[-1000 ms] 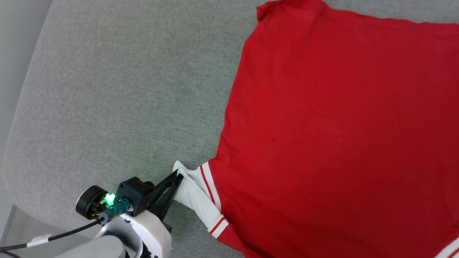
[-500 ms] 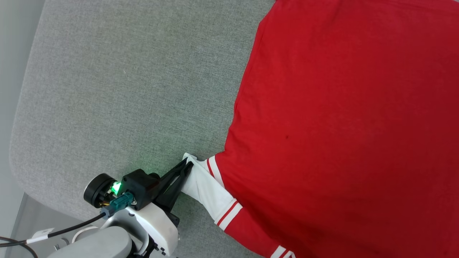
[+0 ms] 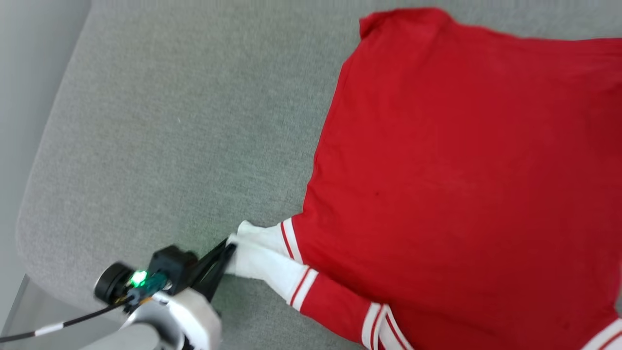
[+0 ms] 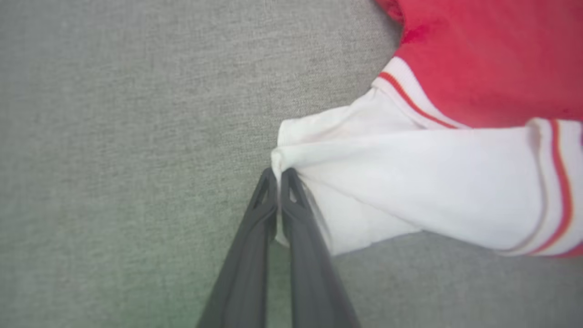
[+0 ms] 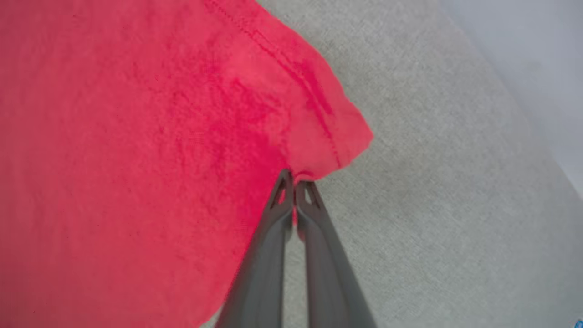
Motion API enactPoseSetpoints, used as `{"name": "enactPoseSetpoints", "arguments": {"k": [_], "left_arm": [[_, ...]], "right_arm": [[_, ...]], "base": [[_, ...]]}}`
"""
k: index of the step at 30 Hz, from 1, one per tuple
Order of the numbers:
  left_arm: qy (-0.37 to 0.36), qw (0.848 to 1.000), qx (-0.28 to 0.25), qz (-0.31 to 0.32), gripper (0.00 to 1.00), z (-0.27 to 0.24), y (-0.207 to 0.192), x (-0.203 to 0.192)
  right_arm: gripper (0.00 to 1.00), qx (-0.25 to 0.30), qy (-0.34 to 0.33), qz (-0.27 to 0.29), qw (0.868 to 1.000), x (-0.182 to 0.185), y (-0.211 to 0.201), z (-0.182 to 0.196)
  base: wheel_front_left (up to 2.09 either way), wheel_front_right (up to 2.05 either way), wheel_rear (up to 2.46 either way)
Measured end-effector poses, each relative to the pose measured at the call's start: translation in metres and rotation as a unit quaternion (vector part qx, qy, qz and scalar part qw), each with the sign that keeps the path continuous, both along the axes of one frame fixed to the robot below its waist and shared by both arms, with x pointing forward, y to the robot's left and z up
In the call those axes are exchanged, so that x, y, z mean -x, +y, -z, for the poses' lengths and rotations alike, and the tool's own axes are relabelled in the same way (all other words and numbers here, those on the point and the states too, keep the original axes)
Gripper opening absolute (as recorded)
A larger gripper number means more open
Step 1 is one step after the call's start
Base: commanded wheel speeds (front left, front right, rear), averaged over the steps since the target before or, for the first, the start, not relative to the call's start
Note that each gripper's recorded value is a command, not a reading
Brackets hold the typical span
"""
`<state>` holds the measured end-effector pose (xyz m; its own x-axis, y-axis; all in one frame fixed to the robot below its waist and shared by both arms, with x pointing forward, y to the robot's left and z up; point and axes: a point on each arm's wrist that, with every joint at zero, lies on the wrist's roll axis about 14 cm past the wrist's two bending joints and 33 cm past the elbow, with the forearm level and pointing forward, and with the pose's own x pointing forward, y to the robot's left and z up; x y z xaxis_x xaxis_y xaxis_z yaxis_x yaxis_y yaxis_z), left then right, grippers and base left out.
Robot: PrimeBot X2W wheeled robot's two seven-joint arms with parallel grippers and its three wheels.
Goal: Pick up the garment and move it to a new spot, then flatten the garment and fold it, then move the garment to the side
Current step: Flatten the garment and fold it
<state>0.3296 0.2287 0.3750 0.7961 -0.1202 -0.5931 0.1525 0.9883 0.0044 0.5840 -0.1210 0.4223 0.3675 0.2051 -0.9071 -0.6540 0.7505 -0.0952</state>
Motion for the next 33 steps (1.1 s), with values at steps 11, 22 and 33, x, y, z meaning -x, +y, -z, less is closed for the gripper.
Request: {"name": "enactPoseSetpoints", "arguments": {"k": [11,22,33], "left_arm": [[-0.016,1.000,0.004,-0.013,0.00,-0.025,0.007,0.034],[-0.026,0.999,0.021,0.022,0.00,-0.032,-0.013,0.034],[-0.023,0.998,0.027,0.047,0.00,-0.029,-0.024,0.028]], "right_arm": [[0.00,0.019,-0.051,-0.039,0.998,0.081,-0.047,-0.067],[0.00,0.040,0.051,0.055,0.996,0.220,-0.156,-0.029],[0.00,-0.011,0.172,0.139,0.975,0.346,-0.179,0.038]], "base": [[0.00,0.00,0.00],[0.00,0.00,0.00],[0.00,0.00,0.00]]}}
